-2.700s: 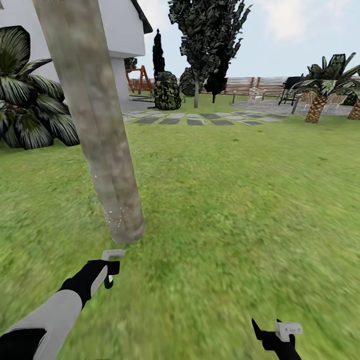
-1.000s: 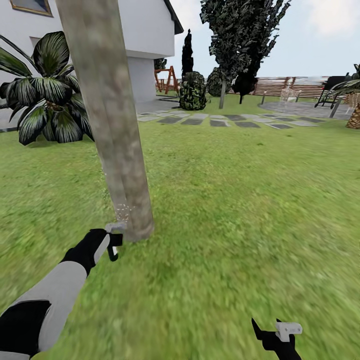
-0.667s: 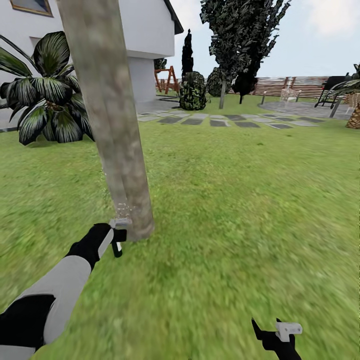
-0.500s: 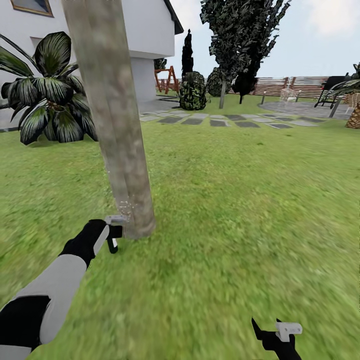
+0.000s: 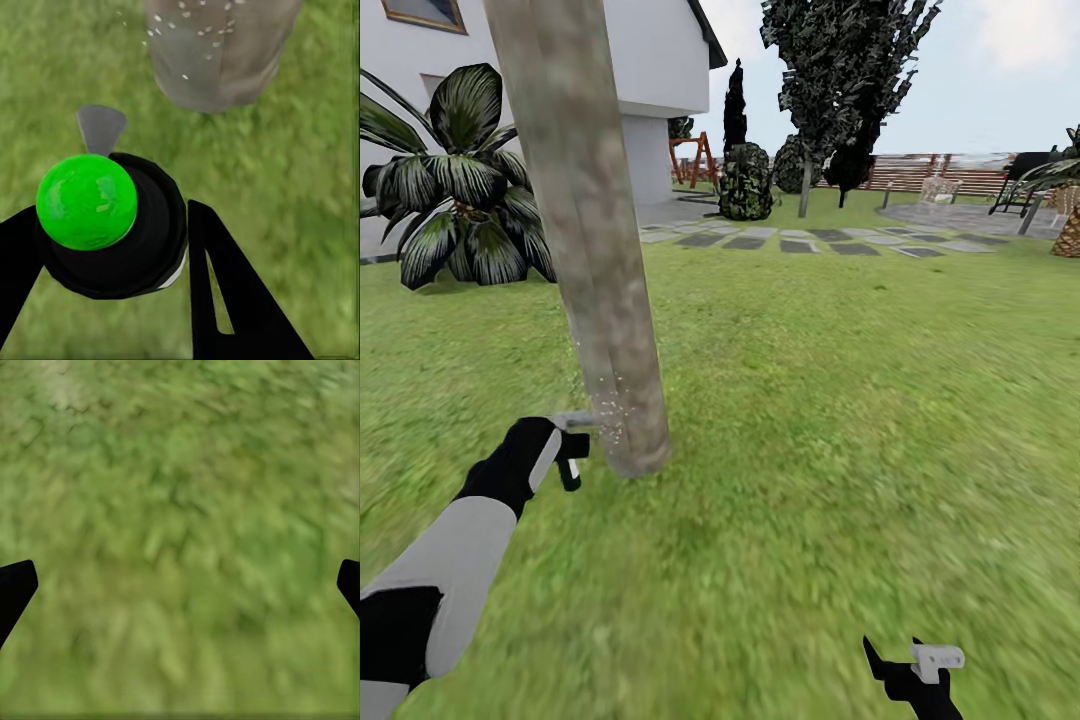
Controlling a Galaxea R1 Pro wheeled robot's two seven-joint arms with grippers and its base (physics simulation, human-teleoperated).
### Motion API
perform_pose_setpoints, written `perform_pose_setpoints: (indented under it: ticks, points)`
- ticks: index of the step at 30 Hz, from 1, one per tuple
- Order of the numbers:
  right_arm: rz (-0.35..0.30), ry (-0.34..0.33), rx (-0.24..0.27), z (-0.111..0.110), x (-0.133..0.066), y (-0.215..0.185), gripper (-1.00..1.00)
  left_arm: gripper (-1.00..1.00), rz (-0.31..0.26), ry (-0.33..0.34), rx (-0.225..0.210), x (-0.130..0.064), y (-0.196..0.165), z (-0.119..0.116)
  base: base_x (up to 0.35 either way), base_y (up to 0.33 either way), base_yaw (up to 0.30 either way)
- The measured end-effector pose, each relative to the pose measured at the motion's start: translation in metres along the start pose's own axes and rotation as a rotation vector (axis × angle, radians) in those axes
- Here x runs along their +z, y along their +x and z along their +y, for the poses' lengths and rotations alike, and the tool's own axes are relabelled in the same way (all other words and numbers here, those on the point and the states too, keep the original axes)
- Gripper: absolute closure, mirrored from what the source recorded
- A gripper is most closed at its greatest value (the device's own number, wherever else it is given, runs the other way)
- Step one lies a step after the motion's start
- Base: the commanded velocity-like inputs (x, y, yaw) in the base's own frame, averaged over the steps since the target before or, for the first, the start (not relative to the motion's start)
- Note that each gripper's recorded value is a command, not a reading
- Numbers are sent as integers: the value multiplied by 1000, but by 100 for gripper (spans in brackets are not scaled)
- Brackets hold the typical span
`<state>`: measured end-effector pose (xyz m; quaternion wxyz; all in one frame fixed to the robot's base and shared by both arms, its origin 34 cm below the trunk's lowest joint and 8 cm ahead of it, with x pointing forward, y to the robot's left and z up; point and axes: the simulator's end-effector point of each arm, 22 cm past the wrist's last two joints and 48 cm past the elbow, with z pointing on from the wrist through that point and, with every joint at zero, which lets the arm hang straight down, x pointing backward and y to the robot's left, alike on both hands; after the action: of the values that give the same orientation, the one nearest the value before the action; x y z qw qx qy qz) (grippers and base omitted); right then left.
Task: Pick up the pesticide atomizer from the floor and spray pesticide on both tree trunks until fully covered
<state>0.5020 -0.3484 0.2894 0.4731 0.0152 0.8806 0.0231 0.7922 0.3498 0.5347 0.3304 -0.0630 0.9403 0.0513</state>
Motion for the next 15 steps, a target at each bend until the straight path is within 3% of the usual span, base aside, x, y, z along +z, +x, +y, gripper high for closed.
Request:
perform_pose_setpoints:
  ticks: [3,6,8,10,15]
  points:
    - [0,0,0,0,0,0,-100,100,3,54,5,-2,1,-38,0,0,0]
    - [0,0,0,0,0,0,-100,100,-12,72,16,-9,-14,-56,0,0,0]
    - [0,0,0,0,0,0,-100,100,-5,23,18,-12,-21,-24,0,0,0]
    - [0,0,0,0,0,0,-100,100,-29,10,6,-17,-33,-10,0,0,0]
    - [0,0,0,0,0,0,-100,100,-28,29,8,-37,-50,-18,0,0,0]
